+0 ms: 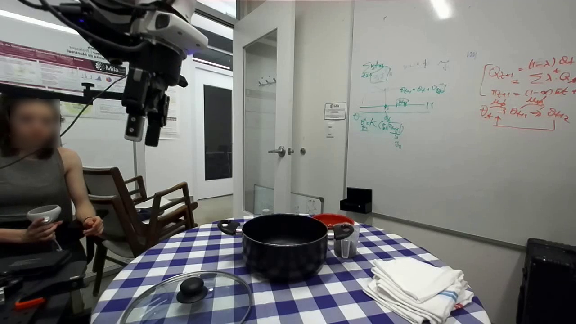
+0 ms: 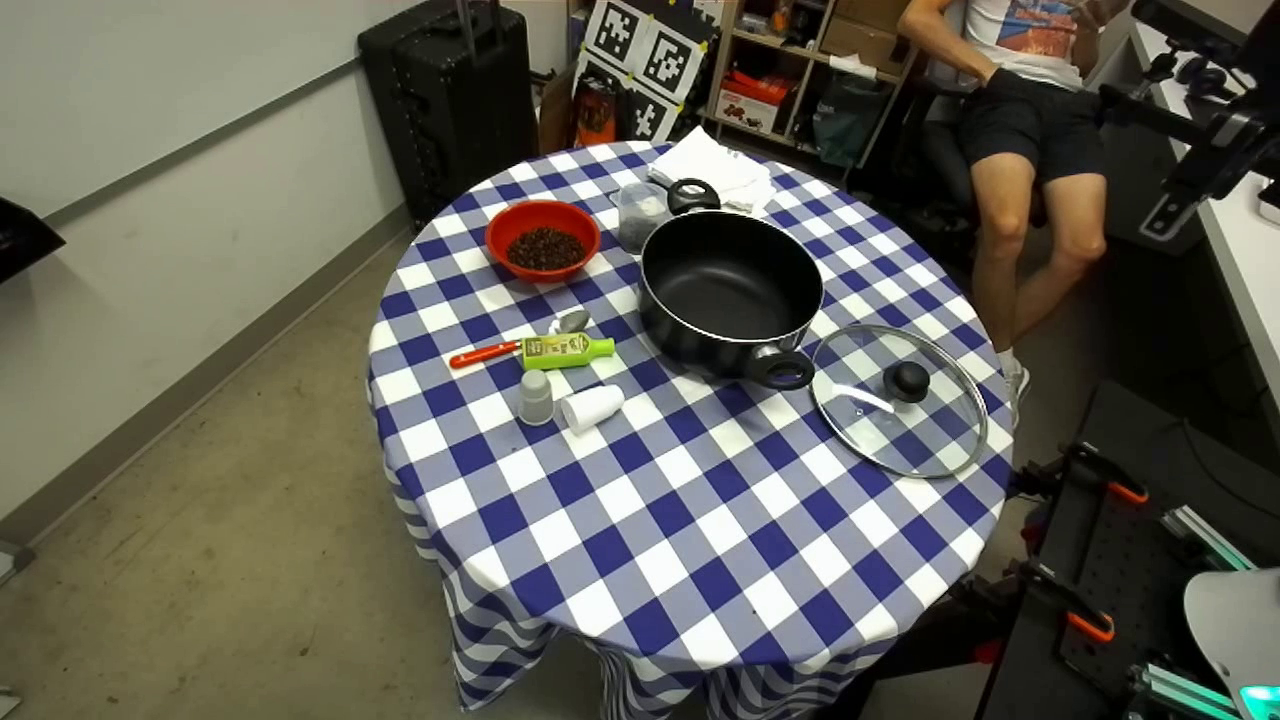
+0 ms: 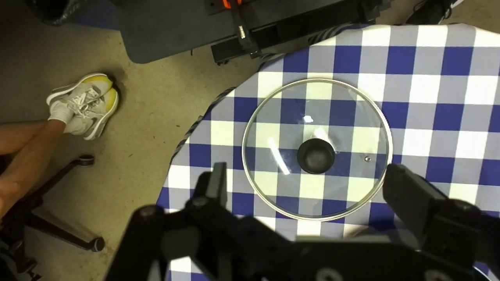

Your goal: Put the lid on the pot

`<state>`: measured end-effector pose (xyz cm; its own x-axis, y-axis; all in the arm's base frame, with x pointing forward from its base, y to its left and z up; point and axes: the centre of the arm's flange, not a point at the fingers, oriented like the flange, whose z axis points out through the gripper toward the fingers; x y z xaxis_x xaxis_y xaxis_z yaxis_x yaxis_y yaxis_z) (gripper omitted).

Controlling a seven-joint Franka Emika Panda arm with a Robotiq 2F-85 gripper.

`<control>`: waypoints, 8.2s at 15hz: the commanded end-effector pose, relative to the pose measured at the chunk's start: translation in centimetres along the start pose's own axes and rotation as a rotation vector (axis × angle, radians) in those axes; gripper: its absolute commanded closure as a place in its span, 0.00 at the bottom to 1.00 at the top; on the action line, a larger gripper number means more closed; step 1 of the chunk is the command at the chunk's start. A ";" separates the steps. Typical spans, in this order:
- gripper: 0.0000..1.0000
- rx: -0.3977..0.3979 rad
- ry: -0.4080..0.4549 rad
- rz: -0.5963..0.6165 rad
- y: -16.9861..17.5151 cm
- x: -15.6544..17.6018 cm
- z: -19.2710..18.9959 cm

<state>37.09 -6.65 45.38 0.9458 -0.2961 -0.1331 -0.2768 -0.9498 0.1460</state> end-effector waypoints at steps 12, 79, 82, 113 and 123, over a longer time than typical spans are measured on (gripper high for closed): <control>0.00 0.151 -0.119 0.068 -7.0 4.5 8.3; 0.00 0.237 -0.190 0.496 -4.6 11.9 28.1; 0.13 0.237 -0.210 0.481 -4.7 11.8 28.3; 0.75 0.036 0.026 0.208 -3.0 14.6 7.7; 0.75 -0.010 0.023 -0.208 -14.3 22.3 2.7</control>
<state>56.45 -0.94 37.09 0.9723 -0.2130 -0.0964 -0.2025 -0.9734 0.1074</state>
